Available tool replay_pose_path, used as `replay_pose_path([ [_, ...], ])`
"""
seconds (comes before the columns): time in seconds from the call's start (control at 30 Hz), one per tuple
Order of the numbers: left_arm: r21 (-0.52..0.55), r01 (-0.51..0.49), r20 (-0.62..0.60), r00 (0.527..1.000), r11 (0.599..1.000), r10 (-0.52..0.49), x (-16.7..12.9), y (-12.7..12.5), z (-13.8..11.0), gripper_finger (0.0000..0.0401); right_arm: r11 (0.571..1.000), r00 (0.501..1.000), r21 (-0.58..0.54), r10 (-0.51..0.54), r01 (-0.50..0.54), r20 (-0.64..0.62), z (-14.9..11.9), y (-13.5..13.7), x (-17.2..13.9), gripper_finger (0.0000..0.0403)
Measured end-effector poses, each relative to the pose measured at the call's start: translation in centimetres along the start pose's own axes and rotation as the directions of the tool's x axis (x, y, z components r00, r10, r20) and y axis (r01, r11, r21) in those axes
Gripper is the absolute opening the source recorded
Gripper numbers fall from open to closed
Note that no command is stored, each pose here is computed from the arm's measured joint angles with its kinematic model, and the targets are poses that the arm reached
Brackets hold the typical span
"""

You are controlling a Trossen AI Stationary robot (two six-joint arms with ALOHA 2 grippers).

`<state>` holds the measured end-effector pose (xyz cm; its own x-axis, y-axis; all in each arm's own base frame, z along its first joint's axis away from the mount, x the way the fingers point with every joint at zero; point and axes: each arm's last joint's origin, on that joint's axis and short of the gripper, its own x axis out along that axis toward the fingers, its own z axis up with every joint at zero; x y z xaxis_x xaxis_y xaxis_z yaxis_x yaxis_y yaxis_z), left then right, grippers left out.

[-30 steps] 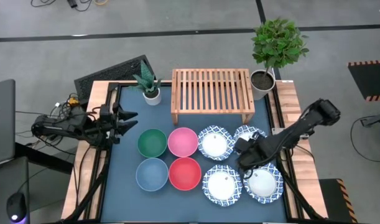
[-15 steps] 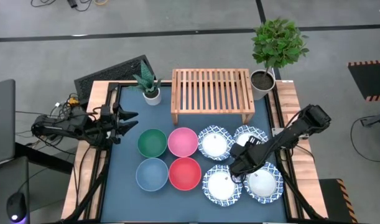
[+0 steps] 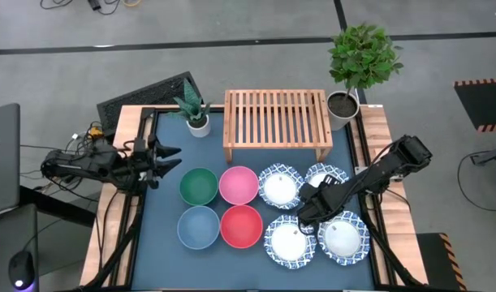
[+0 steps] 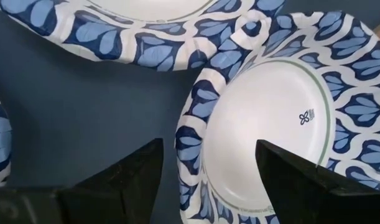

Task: Place and stack bowls onto a shelf
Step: Put the white patterned bowl on the shelf

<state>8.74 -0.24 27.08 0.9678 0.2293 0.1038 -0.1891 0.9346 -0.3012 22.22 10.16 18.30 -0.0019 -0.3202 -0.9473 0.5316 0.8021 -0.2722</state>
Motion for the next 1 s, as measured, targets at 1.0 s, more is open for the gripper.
replay_pose_path([
  [1.0, 0.005, -0.128, -0.072, 0.989, 0.992, 0.128, -0.06, 0.59, -0.98, 0.0193, 1.000, 1.000, -0.015, -0.011, 0.011, -0.012, 0.48, -0.41, 0.19, 0.0283],
])
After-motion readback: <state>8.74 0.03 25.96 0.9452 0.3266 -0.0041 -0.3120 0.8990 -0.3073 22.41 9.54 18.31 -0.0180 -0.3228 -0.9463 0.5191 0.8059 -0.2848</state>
